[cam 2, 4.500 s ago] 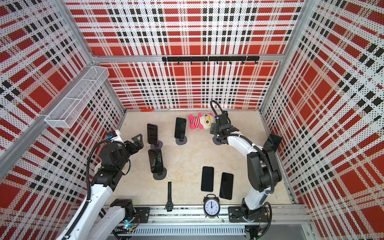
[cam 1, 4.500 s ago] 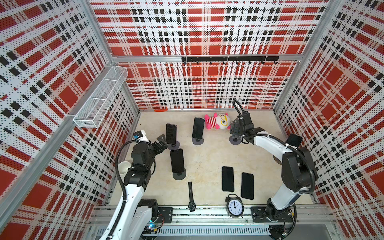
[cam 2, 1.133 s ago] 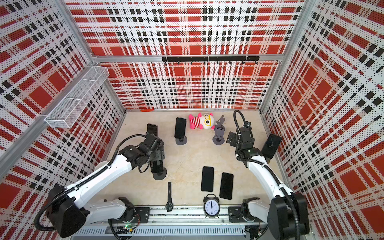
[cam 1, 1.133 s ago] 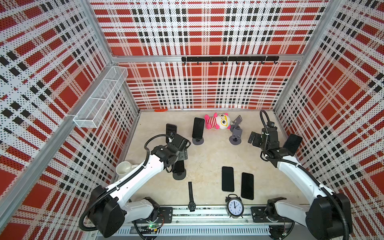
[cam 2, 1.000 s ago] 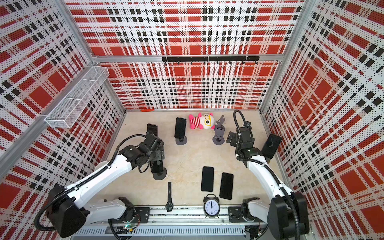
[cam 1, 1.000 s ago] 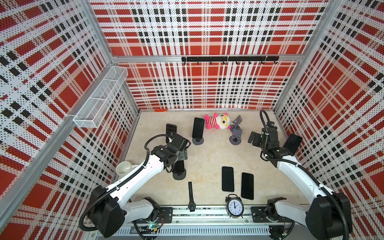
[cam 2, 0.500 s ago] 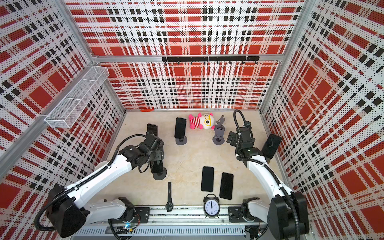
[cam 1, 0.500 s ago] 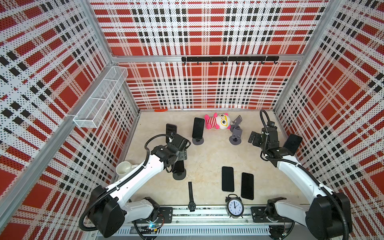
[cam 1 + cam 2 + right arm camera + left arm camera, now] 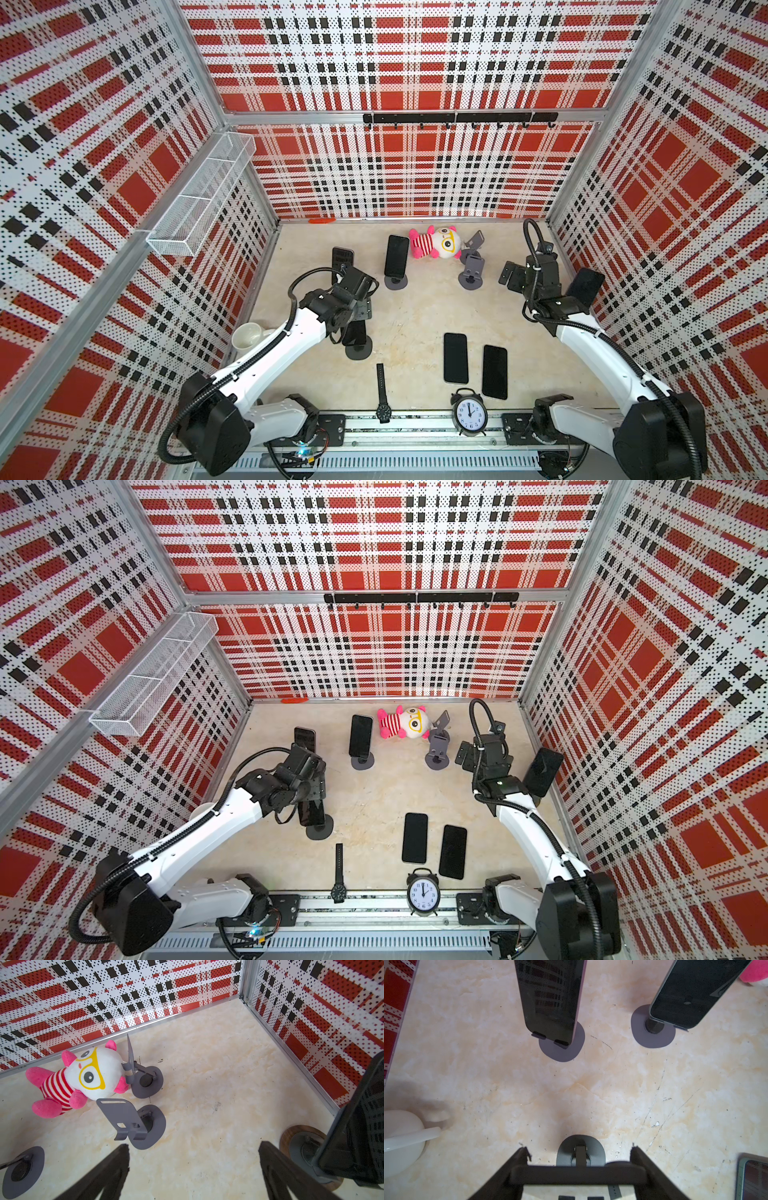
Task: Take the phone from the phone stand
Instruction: 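Lower the left gripper onto the nearest phone while the right aligns with the wall phone, then lift the phone off its stand with the left gripper toward the robot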
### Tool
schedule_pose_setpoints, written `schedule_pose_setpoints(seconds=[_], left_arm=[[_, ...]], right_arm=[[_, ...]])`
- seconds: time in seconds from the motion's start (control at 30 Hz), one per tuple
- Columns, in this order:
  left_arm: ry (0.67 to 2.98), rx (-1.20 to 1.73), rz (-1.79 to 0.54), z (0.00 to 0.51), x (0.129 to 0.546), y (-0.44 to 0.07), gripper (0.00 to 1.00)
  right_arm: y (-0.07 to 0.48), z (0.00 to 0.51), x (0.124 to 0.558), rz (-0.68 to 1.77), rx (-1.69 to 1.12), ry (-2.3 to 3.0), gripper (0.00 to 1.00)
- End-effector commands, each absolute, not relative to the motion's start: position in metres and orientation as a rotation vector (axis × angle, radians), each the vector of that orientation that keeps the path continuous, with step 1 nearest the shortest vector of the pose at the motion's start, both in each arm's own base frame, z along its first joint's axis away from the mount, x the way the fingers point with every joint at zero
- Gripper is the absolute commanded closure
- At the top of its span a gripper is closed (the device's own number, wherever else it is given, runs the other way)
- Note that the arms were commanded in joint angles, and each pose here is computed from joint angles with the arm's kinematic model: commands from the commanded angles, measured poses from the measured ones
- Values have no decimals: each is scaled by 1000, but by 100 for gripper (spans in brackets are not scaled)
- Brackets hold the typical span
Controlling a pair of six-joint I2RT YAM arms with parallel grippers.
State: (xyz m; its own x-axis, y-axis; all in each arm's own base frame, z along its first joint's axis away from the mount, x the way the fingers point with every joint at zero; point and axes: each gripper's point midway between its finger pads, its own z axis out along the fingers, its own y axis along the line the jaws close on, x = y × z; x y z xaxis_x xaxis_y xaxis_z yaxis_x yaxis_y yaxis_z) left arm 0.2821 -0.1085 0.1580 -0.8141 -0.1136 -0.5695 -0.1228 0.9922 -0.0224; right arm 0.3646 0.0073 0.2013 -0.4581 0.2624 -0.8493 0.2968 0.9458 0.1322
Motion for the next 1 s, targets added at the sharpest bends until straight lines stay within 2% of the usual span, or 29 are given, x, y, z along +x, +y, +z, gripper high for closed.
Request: schedule_pose_setpoints(seconds=[0.0,0.23,0.53,0.77,0.97], left_arm=[[2468,-171,-30,187,289,-110,36],[2450,-145,-86,203,290,-114,41],[2419,-131,-142,229,293,-120,42],[2368,-75,-307,254,298,-145,43],[2377,1,-464,250,298,-183,45]], right_arm=[[2,214,362,-56,412,2035,0],[-1,224,358,-51,418,1985,0],[-4,230,354,-51,429,1949,0],[-8,241,347,-53,443,1893,0],[-13,249,339,-60,451,1838,0]])
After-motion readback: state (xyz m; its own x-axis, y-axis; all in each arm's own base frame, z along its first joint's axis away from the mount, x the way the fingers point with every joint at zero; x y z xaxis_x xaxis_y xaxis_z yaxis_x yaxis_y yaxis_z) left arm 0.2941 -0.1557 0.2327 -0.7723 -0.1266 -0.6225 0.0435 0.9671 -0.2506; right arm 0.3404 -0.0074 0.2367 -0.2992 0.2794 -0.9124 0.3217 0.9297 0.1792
